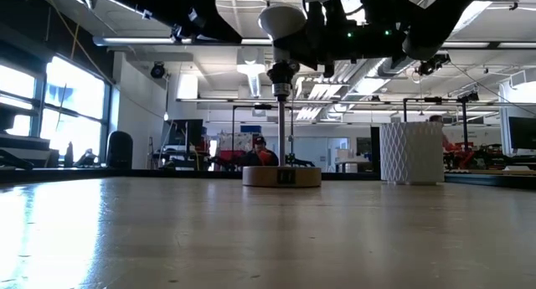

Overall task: Screw lightbulb
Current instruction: Insert the lightbulb into the lamp

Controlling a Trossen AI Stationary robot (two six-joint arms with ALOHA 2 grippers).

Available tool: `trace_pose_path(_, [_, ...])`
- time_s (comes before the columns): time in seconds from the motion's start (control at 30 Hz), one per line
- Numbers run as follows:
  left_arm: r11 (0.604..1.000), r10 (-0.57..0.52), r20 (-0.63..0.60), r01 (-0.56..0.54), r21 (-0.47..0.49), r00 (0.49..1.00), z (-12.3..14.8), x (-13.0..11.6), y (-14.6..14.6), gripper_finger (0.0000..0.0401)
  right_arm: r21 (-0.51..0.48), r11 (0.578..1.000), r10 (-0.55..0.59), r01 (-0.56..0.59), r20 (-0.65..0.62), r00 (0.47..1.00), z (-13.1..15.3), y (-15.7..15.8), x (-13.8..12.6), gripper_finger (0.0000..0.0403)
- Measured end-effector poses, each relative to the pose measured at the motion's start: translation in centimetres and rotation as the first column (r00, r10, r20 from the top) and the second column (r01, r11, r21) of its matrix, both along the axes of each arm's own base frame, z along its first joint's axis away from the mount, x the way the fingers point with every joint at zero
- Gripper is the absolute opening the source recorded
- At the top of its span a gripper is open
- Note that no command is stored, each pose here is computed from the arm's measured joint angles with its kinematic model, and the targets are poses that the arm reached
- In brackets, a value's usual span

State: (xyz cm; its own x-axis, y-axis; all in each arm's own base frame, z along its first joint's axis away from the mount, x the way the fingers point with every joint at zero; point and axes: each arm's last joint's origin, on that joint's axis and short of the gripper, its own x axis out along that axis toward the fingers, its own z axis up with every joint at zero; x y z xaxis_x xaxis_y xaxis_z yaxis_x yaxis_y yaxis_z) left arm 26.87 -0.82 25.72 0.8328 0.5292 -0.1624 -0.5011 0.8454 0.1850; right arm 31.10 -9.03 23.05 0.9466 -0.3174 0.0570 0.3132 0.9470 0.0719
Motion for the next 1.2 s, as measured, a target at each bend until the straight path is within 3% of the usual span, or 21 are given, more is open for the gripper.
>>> trace_pose_path(0.27, [1.0, -0.011, 0.004, 0.011, -0.007, 1.0, -0.1, 0.0, -0.2, 0.0, 0.0, 1.0, 0.001, -0.001, -0.011, 1.0, -0.1, 0.0, 0.0, 0.0135])
trace_pose_path(0.57, [1.0, -0.023, 0.008, 0.023, -0.01, 1.0, -0.1, 0.0, -0.2, 0.0, 0.001, 1.0, 0.02, -0.02, -0.068, 0.997, -0.8, 0.1, 0.0, 0.0205])
trace_pose_path(1.2, [1.0, -0.002, 0.042, 0.002, -0.012, 0.999, 0.2, 0.1, 0.4, 0.0002, -0.03, 0.999, 0.043, -0.045, -0.084, 0.996, 0.3, 0.3, -0.6, 0.021])
